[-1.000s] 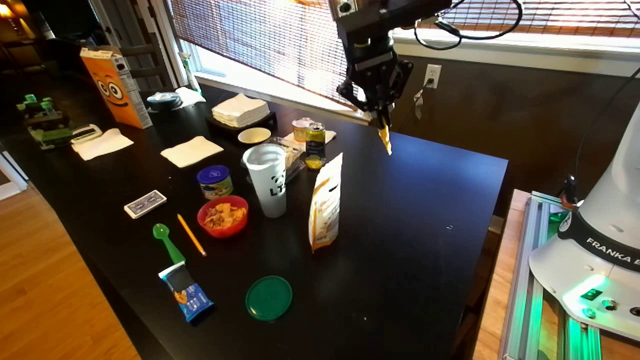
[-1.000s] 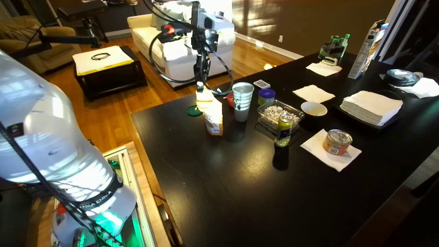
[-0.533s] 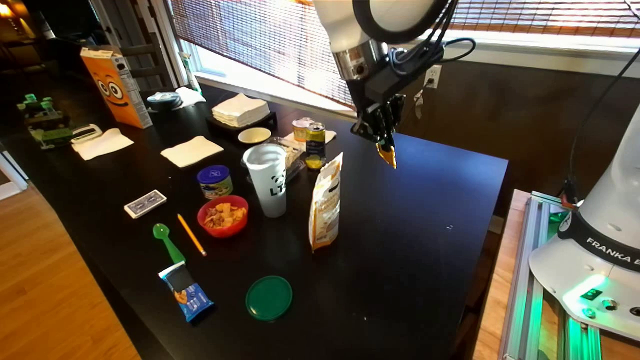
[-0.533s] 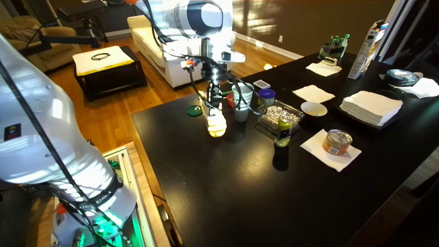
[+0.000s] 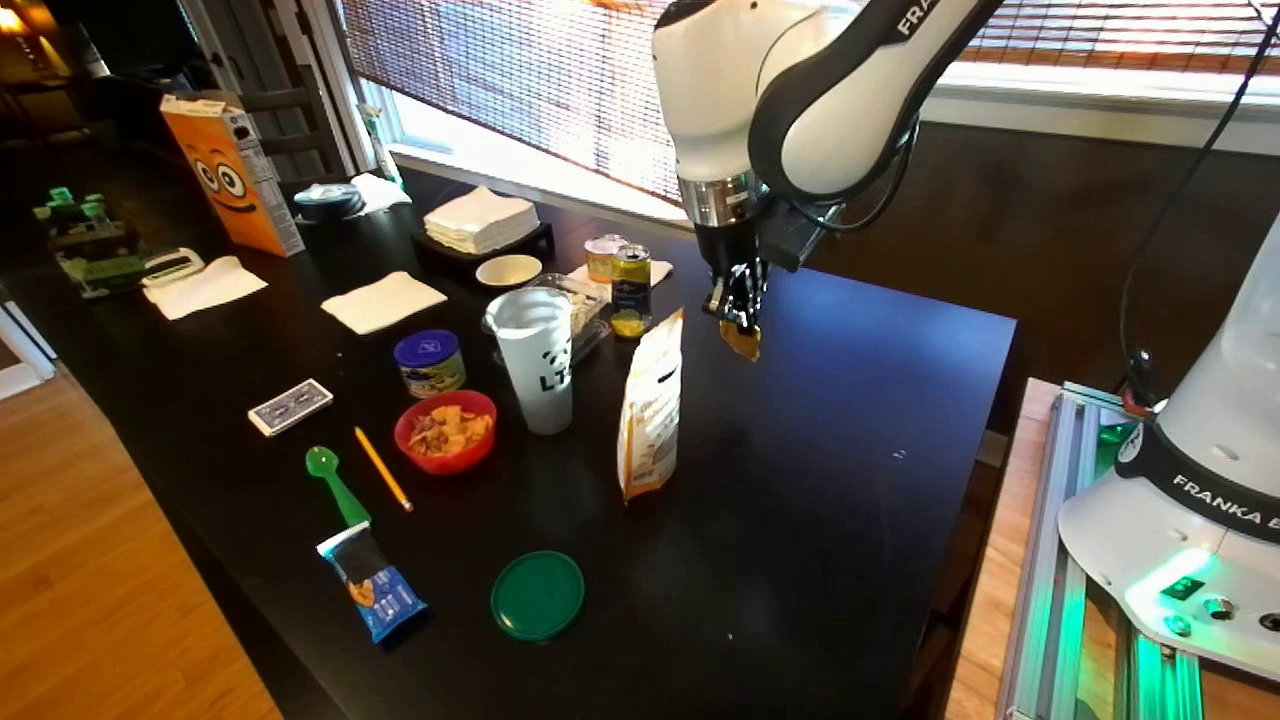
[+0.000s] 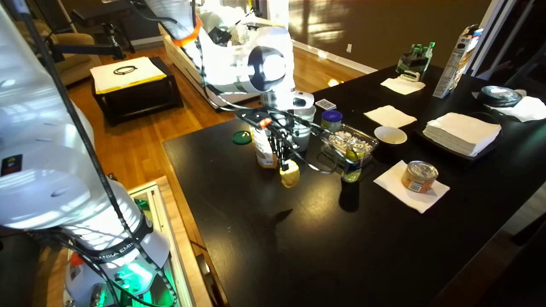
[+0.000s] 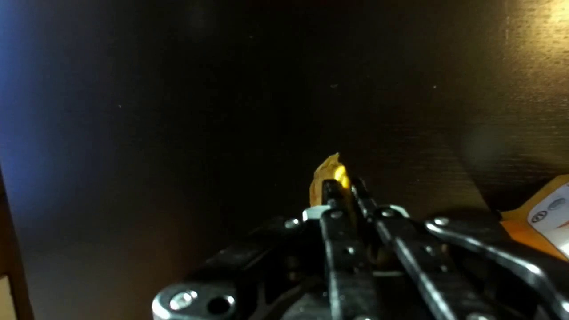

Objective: Take one orange object out of the white and yellow packet.

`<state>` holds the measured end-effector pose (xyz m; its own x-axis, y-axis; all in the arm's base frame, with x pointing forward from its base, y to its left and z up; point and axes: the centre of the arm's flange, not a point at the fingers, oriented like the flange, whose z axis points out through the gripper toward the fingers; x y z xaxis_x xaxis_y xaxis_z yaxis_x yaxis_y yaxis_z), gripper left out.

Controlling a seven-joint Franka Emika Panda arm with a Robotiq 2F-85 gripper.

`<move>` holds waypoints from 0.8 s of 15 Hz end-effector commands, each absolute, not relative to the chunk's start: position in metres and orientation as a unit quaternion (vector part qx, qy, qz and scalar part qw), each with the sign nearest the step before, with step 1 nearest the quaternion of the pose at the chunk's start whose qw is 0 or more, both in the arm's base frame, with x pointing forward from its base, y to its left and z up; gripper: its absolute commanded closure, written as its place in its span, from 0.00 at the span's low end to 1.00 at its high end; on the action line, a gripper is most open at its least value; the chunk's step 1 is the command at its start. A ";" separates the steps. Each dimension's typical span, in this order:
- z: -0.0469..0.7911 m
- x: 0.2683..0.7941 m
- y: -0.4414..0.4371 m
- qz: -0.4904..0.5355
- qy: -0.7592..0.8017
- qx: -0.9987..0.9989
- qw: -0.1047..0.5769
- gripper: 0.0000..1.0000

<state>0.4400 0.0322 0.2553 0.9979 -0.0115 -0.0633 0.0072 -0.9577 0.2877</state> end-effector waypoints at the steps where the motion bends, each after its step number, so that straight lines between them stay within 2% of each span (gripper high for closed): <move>1: 0.231 0.443 0.023 -0.026 0.044 0.990 0.131 0.97; 2: 0.227 0.444 0.023 -0.038 0.048 0.990 0.130 0.96; 3: 0.222 0.444 0.022 -0.053 0.050 0.989 0.131 0.71; 5: 0.215 0.441 0.020 -0.068 0.055 0.987 0.131 0.59; 12: 0.233 0.430 0.012 -0.056 0.054 0.987 0.139 0.10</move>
<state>0.4365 0.0164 0.2160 0.9878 0.0729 -0.1375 0.1064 -0.9611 0.2549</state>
